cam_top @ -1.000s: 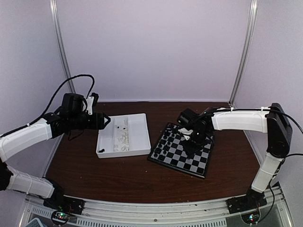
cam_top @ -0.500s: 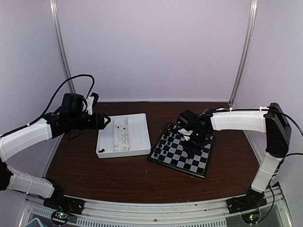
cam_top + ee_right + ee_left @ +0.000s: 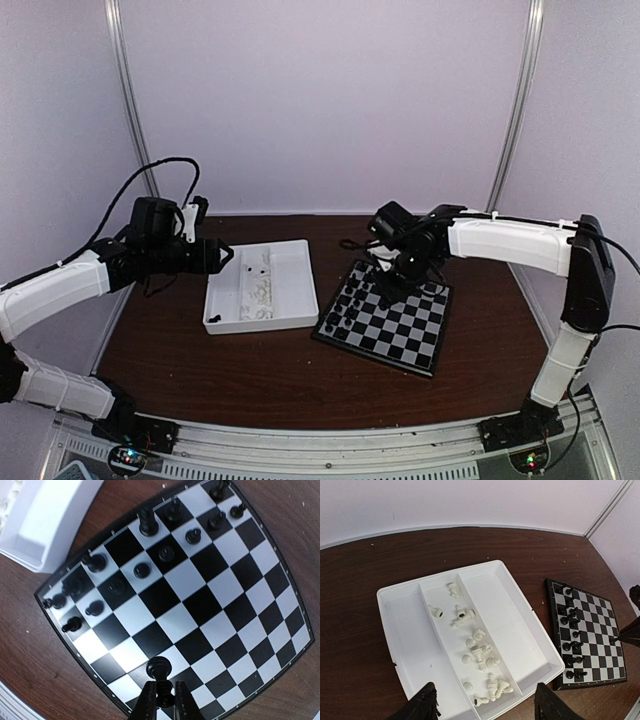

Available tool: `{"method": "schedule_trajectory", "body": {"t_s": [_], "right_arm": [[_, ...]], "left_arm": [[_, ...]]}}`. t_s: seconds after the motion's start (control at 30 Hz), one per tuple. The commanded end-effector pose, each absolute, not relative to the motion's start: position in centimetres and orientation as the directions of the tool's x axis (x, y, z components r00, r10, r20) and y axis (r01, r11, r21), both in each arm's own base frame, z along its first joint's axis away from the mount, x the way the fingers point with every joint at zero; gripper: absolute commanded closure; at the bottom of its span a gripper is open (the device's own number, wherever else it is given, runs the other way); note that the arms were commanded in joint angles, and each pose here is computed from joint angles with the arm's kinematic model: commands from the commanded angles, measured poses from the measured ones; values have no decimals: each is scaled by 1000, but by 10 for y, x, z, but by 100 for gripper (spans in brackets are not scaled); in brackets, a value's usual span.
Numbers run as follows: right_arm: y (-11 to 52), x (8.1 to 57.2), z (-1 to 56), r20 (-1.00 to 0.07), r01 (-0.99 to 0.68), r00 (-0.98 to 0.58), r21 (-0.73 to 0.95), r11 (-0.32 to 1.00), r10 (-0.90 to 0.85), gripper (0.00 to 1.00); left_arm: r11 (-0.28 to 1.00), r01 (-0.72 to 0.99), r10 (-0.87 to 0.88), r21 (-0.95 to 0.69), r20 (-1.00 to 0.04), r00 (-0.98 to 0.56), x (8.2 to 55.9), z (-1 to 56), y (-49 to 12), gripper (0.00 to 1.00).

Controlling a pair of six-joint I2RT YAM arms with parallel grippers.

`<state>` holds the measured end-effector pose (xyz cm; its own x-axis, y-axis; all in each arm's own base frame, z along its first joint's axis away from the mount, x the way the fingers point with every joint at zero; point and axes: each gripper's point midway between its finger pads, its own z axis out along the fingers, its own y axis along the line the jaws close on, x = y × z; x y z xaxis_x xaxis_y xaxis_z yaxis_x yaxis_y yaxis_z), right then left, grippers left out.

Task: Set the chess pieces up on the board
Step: Pick up the chess piece from the chessboard.

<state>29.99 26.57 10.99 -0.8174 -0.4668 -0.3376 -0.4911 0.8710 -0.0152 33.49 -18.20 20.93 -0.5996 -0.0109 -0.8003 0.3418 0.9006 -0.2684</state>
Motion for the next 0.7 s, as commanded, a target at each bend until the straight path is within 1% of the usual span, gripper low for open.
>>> {"method": "schedule_trajectory", "body": {"t_s": [0.0,0.3,0.43,0.67], "right_arm": [[285,323,129,-424,-516,-770,-26,856,-476,89],[325,356,146,-541,-549,-700,-11,836,-466,88],[338,366,144,-549,-558,-689,-13,830,-472,88],[357,374,126,-524,-583,-682,-33,812,-511,88]], "left_arm": [[904,342,-16,-257,-819,-573,339,217,-180,33],[906,342,-10,-248,-822,-569,339,220,-179,33],[907,342,-8,-246,-822,-570,339,219,-179,33],[907,344,-3,-245,-818,-575,340,216,-180,33]]}}
